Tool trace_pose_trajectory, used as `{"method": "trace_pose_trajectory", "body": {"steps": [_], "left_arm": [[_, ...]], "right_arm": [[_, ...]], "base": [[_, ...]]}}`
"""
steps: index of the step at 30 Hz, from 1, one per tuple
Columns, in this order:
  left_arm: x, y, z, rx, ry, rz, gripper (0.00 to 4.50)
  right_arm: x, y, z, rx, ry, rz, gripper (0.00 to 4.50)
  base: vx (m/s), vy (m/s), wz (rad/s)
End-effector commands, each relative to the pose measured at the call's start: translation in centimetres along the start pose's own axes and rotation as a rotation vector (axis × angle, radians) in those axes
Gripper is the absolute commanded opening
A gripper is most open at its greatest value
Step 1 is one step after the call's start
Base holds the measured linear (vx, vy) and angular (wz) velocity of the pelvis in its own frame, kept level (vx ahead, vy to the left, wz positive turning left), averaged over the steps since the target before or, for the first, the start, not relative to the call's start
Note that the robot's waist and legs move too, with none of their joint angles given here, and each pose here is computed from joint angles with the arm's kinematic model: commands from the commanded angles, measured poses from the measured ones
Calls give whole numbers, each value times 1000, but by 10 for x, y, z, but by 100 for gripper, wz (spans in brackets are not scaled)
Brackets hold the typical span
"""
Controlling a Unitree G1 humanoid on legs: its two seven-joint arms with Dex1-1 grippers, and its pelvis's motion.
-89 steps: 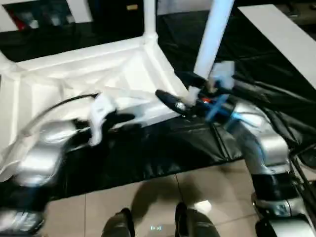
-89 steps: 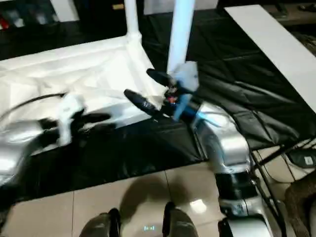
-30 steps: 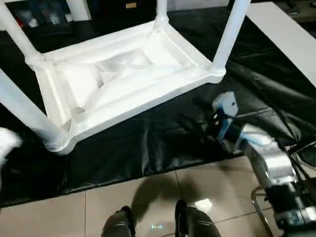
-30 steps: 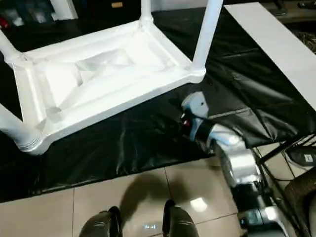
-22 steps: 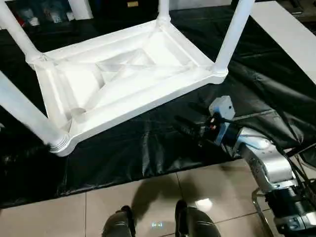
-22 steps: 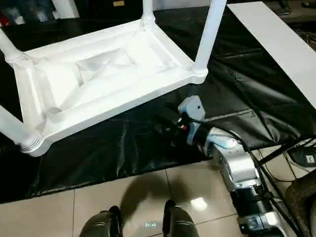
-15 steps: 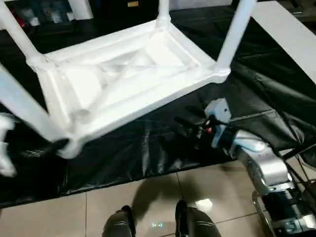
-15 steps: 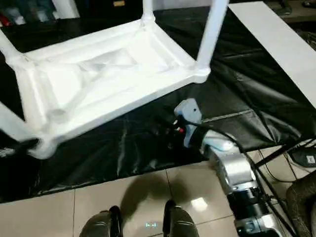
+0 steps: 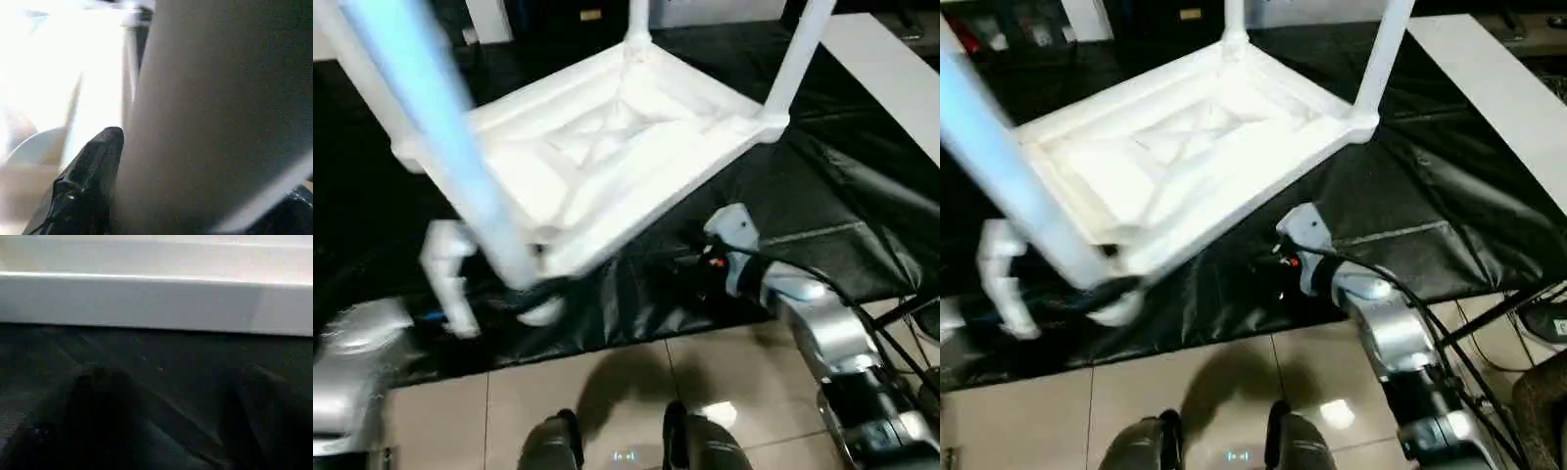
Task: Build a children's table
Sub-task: Rotate table base
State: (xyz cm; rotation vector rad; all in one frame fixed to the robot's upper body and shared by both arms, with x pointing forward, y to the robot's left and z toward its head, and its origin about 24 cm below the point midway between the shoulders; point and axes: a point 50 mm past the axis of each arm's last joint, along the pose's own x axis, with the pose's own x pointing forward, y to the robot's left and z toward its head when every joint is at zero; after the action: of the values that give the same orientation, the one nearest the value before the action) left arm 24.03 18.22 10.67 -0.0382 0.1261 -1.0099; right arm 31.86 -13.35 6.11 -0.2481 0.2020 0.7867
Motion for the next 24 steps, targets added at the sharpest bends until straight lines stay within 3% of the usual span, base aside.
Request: {"method": "trace_pose_trajectory", "body": {"steps": [1, 6, 11, 13, 16, 20, 24], "left_arm": [[10, -11, 3, -3, -3, -65, 338], [31, -29, 5, -25, -30, -168, 338], [60, -48, 6, -50, -69, -262, 338], [60, -48, 6, -50, -69, -262, 338], [88, -60, 14, -38, -120, -320, 338], [97, -59, 16, -21, -130, -313, 338], [109, -41, 18, 40, -132, -196, 338]], "right_arm": [[4, -3, -2, -16, 22, -28, 450], [20, -1, 4, -22, 15, -32, 450], [42, 6, 22, -29, -37, -20, 450], [42, 6, 22, -29, -37, -20, 450], [52, 12, 31, -49, -59, 6, 450], [54, 13, 32, -54, -64, 6, 450], [53, 7, 28, -64, -50, -27, 450]], "base": [[0, 0, 0], [0, 0, 0], [0, 0, 0], [0, 0, 0], [0, 0, 0], [0, 0, 0], [0, 0, 0]]}}
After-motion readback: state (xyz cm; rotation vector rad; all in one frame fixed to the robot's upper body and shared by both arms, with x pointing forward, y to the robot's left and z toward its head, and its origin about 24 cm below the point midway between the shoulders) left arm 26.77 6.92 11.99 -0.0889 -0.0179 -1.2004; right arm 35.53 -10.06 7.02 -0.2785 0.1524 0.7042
